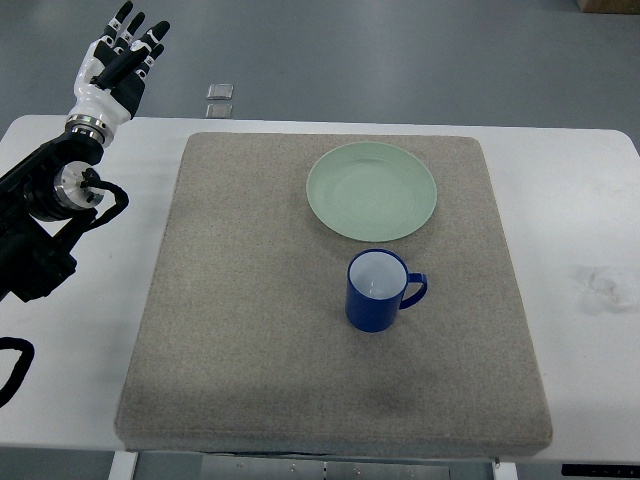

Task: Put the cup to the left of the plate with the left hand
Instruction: 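Extend the left hand forward over the pad toward the blue mug, then wrap the left hand fingers around the blue mug's body, then lift the blue mug and carry it past the plate toward the pad's far corner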

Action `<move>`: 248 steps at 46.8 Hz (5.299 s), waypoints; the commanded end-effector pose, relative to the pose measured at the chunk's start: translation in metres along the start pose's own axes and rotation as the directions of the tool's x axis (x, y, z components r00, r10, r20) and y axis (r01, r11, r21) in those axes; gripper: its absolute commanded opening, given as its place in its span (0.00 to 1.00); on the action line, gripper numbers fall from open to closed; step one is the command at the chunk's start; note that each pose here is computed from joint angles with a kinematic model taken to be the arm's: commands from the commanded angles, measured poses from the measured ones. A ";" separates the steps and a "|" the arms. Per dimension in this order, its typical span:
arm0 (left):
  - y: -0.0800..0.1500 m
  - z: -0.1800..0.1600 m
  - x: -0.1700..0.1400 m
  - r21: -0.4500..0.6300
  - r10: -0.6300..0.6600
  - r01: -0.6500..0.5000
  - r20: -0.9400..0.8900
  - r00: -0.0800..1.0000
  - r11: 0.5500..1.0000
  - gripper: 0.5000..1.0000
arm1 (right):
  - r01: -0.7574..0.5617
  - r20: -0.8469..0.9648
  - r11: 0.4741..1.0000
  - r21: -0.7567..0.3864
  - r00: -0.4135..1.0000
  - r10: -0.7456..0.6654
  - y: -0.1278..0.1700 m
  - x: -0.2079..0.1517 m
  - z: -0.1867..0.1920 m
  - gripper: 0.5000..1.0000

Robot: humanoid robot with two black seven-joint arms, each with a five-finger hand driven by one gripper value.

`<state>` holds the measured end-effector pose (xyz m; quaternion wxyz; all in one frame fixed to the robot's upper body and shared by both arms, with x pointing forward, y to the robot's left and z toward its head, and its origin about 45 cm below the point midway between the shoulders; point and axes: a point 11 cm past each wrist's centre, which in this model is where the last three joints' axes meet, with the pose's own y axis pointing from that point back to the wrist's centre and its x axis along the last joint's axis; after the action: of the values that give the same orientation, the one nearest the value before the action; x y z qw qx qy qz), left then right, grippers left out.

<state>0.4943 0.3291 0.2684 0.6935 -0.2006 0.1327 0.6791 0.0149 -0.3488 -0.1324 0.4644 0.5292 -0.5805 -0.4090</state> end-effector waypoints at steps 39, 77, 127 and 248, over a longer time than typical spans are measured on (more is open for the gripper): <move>0.009 -0.011 -0.014 0.065 -0.176 0.174 0.023 0.984 0.983 0.99 | 0.001 0.000 1.000 0.000 1.000 -0.001 0.000 0.000 0.000 0.86; 0.084 -0.070 -0.069 0.506 -0.786 0.633 0.164 0.596 0.586 0.98 | 0.001 0.000 1.000 0.000 1.000 -0.001 0.000 0.000 0.000 0.86; 0.138 -0.142 -0.132 0.625 -0.934 0.716 0.059 0.353 0.310 0.98 | 0.001 0.000 1.000 0.000 1.000 -0.001 0.000 0.000 0.000 0.86; 0.109 -0.136 -0.159 0.521 -0.883 0.717 0.191 0.430 0.462 0.19 | -0.001 -0.001 1.000 0.000 1.000 0.001 0.000 0.000 0.000 0.86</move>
<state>0.3856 0.1216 0.2064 0.9729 0.0547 -0.0117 0.2245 0.0149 -0.3486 -0.1324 0.4643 0.5294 -0.5803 -0.4091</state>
